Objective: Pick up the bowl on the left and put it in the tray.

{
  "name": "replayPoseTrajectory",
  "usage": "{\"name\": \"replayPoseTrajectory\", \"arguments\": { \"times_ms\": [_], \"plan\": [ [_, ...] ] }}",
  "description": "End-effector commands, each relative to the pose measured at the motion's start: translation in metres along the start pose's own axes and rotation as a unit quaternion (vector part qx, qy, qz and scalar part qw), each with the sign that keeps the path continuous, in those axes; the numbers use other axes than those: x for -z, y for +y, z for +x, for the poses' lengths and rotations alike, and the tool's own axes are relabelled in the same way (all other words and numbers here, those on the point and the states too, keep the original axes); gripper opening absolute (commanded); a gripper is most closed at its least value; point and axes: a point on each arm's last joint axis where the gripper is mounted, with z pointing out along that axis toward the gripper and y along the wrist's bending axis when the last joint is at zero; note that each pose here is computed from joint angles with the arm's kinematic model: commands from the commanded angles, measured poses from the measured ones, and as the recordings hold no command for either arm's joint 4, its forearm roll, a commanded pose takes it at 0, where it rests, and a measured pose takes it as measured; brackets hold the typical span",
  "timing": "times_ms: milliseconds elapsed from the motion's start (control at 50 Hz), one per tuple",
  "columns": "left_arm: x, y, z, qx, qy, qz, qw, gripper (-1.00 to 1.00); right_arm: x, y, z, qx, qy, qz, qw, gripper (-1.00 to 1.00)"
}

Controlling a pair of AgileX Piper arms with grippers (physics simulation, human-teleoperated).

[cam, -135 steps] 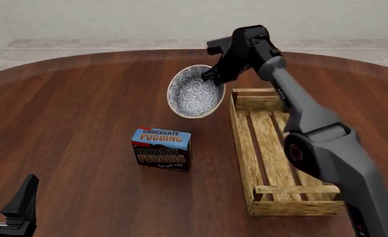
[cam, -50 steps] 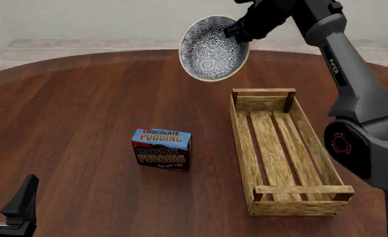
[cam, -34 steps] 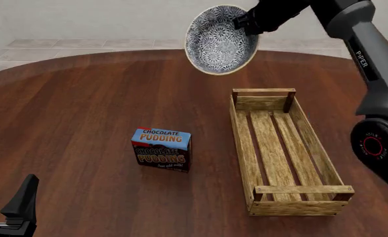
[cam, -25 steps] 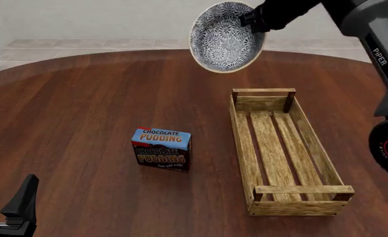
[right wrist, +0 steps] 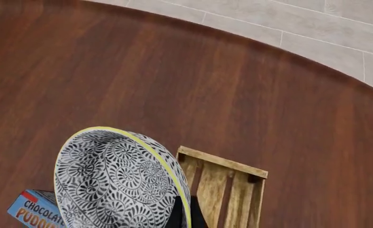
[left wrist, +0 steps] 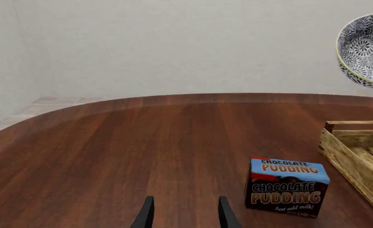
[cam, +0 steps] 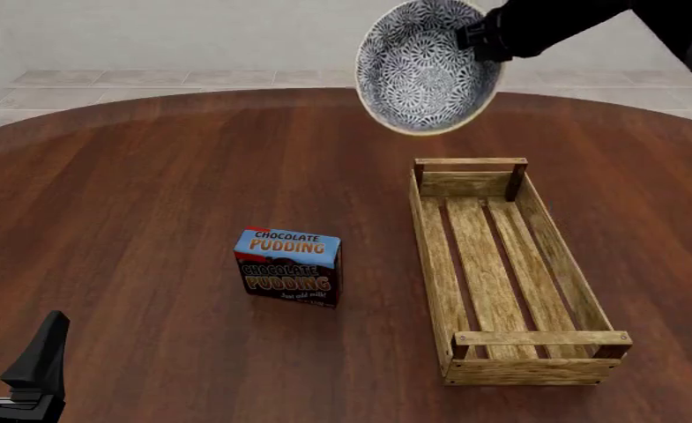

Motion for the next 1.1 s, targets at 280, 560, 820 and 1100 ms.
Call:
{"name": "replayPoseTrajectory", "arguments": {
  "times_ms": [280, 560, 820, 1100],
  "plan": [
    [0.000, 0.000, 0.000, 0.000, 0.000, 0.000, 1.0000, 1.00, 0.023, -0.004, 0.025, -0.034, -0.008, 0.005, 0.9994, -1.00],
    [0.000, 0.000, 0.000, 0.000, 0.000, 0.000, 1.0000, 1.00, 0.022, -0.020, 0.048, -0.031, -0.002, 0.025, 0.9992, -1.00],
    [0.000, 0.000, 0.000, 0.000, 0.000, 0.000, 1.0000, 1.00, 0.026, -0.021, 0.061, -0.037, -0.003, 0.029, 0.9989, -1.00],
    [0.000, 0.000, 0.000, 0.000, 0.000, 0.000, 1.0000, 1.00, 0.019, -0.024, 0.083, -0.052, 0.003, 0.033, 0.9981, -1.00]
  ]
}}
